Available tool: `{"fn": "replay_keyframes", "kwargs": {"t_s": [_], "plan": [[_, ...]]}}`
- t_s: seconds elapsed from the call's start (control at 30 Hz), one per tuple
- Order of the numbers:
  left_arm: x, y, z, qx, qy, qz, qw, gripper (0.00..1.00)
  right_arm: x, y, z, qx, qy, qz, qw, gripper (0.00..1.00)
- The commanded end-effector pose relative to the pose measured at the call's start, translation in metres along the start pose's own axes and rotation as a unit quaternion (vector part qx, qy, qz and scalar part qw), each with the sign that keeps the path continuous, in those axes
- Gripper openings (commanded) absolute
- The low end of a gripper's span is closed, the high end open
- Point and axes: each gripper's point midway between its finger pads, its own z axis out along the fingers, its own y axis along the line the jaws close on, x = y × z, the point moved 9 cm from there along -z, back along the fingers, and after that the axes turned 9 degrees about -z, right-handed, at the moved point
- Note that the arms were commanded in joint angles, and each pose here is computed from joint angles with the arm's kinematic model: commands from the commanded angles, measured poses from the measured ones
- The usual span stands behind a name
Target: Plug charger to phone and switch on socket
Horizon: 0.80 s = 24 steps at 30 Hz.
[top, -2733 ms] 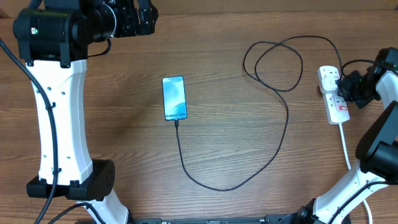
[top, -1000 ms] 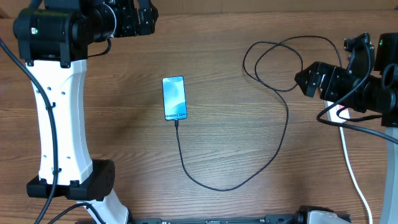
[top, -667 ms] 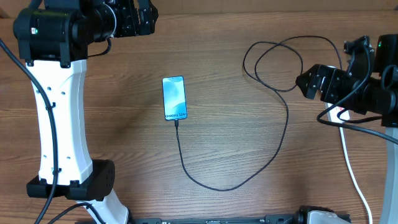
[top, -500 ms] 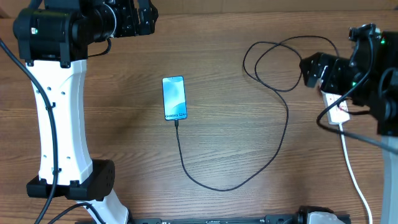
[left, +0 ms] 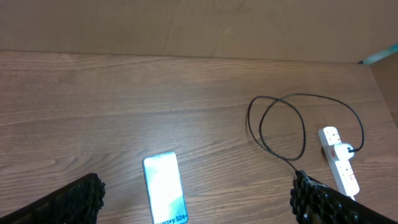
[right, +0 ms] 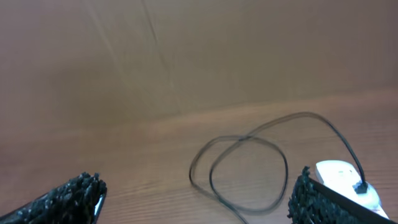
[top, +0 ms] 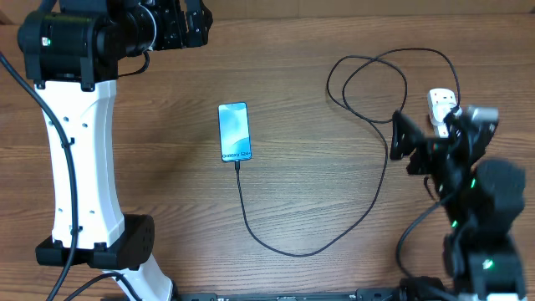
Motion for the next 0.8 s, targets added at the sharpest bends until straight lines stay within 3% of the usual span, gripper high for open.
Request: {"fn": "replay_keyframes", "kwargs": {"t_s": [0.0,0.2,0.43,0.77], "plan": [[-0.002,-0.001,-0.004,0.002,-0.008,0.000,1.000,1.00,0.034,-0.001,-0.010,0.003,-0.036,0.001,0.999,1.00],[-0.002,-0.001,-0.004,0.002,-0.008,0.000,1.000,1.00,0.091,-0.005,-0.019,0.010,-0.104,-0.002,0.995,1.00],[-0.002,-0.001,-0.004,0.002,-0.008,0.000,1.000,0.99,0.134,-0.008,-0.015,0.013,-0.110,0.001,0.994,1.00],[-0.002,-0.001,-0.004,0.002,-0.008,0.000,1.000,1.00,0.151,-0.008,-0.018,0.013,-0.091,0.002,0.996,1.00]]}}
